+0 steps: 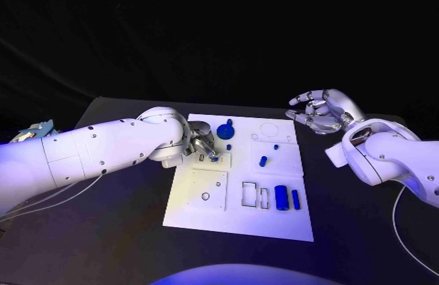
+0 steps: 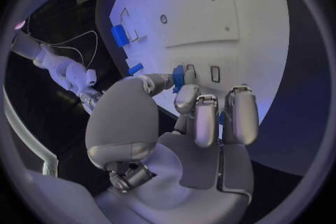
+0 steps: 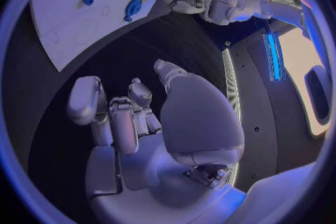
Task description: Assemble the parts on the task board
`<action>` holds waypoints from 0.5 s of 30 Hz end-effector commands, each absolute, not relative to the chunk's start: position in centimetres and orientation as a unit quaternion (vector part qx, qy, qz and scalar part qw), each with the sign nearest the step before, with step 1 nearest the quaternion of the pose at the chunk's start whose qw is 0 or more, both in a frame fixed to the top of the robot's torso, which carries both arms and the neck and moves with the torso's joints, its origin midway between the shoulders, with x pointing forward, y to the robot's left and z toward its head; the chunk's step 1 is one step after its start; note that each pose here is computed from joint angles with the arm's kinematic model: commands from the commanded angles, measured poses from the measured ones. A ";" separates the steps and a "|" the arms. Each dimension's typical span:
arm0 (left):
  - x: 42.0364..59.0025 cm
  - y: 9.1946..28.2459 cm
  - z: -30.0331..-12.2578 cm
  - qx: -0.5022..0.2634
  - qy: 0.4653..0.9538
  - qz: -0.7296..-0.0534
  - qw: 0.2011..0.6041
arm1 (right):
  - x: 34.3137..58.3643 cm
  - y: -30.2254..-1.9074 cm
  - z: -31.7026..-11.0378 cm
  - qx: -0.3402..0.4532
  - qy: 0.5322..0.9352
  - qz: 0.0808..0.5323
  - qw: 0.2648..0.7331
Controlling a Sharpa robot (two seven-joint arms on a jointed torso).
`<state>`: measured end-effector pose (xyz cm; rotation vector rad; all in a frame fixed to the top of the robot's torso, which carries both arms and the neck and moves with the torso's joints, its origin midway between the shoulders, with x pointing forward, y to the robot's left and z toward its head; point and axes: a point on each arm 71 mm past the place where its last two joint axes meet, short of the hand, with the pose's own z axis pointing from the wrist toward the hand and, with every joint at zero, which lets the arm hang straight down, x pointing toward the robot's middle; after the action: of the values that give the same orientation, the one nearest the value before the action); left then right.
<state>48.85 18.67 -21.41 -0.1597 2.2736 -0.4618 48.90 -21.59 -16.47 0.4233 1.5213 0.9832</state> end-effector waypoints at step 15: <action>48.9 18.6 -21.5 -0.042 0.897 -0.154 0.412 | 48.9 -21.6 -16.7 0.180 0.658 0.426 0.594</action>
<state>48.91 18.61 -21.49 -0.1266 2.2521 -0.4105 48.91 -21.65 -16.63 0.4268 1.5237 0.9808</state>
